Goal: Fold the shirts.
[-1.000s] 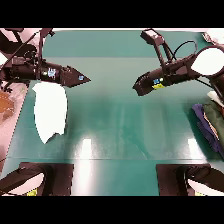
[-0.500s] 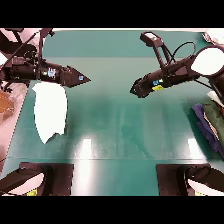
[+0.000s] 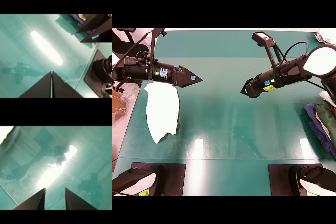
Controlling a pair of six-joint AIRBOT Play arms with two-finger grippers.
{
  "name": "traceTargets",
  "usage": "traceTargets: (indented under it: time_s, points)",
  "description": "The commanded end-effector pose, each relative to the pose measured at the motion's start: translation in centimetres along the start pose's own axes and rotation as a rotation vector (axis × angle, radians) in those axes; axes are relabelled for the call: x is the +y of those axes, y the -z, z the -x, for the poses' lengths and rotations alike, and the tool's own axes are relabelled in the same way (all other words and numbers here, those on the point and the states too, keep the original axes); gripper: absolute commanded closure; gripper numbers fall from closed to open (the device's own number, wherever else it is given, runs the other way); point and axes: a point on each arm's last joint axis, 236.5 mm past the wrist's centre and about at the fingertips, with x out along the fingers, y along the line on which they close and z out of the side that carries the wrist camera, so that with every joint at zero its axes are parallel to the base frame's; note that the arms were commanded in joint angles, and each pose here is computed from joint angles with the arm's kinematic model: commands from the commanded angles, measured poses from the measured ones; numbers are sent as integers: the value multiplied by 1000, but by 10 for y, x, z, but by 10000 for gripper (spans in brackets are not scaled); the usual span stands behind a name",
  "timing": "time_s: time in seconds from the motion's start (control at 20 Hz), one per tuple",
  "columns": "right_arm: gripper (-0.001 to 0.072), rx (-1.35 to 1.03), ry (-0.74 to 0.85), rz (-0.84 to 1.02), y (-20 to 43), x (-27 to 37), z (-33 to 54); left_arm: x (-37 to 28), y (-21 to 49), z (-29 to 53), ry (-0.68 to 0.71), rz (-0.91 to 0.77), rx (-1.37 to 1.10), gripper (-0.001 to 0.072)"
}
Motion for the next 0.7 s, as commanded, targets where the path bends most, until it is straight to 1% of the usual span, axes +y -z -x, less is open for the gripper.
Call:
traceTargets:
  time_s: [0.0,0.65]
  points:
    - [414,14,-3,-1,3,1,0,0,0,0,0,-1,-1,684]
    - [414,-3,-2,-1,-1,1,0,0,0,0,0,-1,-1,684]
